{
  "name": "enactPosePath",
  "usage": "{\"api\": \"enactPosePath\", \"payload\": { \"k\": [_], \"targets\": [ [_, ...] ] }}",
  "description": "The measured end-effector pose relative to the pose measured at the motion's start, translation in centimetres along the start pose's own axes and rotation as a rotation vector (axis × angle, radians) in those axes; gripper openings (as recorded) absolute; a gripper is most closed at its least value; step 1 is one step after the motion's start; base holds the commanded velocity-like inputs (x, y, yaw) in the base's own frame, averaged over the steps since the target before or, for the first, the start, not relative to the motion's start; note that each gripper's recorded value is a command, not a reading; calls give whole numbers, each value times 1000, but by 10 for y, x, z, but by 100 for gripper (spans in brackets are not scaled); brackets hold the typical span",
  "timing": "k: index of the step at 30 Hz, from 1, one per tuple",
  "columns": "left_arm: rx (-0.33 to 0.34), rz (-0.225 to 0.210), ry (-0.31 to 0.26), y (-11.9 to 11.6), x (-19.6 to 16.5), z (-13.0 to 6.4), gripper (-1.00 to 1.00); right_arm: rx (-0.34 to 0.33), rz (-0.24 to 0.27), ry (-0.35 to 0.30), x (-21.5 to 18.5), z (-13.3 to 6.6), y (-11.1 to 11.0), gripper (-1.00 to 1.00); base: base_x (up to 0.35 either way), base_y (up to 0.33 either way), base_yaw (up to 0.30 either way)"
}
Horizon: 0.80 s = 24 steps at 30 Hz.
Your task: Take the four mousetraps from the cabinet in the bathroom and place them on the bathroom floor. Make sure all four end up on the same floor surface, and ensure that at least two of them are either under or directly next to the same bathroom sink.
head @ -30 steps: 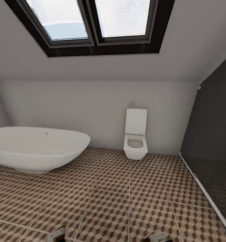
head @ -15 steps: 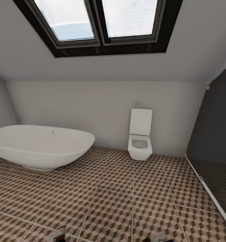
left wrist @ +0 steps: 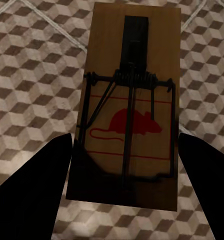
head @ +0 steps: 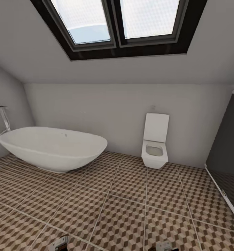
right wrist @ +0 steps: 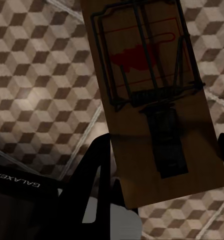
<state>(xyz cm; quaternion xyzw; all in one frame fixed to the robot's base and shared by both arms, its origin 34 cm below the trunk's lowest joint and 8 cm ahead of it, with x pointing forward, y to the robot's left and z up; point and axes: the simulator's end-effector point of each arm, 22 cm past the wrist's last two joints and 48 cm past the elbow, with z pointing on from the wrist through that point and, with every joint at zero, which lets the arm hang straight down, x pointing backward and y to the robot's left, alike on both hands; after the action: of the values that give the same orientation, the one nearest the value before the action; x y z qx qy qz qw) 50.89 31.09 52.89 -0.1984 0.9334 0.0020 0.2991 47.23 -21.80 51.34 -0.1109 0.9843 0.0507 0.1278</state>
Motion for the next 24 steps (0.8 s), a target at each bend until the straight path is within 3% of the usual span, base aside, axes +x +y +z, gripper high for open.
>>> {"api": "enactPosePath", "payload": {
  "k": [7,24],
  "targets": [
    [0,0,0,0,0,0,-100,-1,1,2,0,0,1,-100,0,0,127],
    [0,0,-1,0,0,0,-100,2,0,-5,-1,0,0,-100,0,0,271]
  ]
}}
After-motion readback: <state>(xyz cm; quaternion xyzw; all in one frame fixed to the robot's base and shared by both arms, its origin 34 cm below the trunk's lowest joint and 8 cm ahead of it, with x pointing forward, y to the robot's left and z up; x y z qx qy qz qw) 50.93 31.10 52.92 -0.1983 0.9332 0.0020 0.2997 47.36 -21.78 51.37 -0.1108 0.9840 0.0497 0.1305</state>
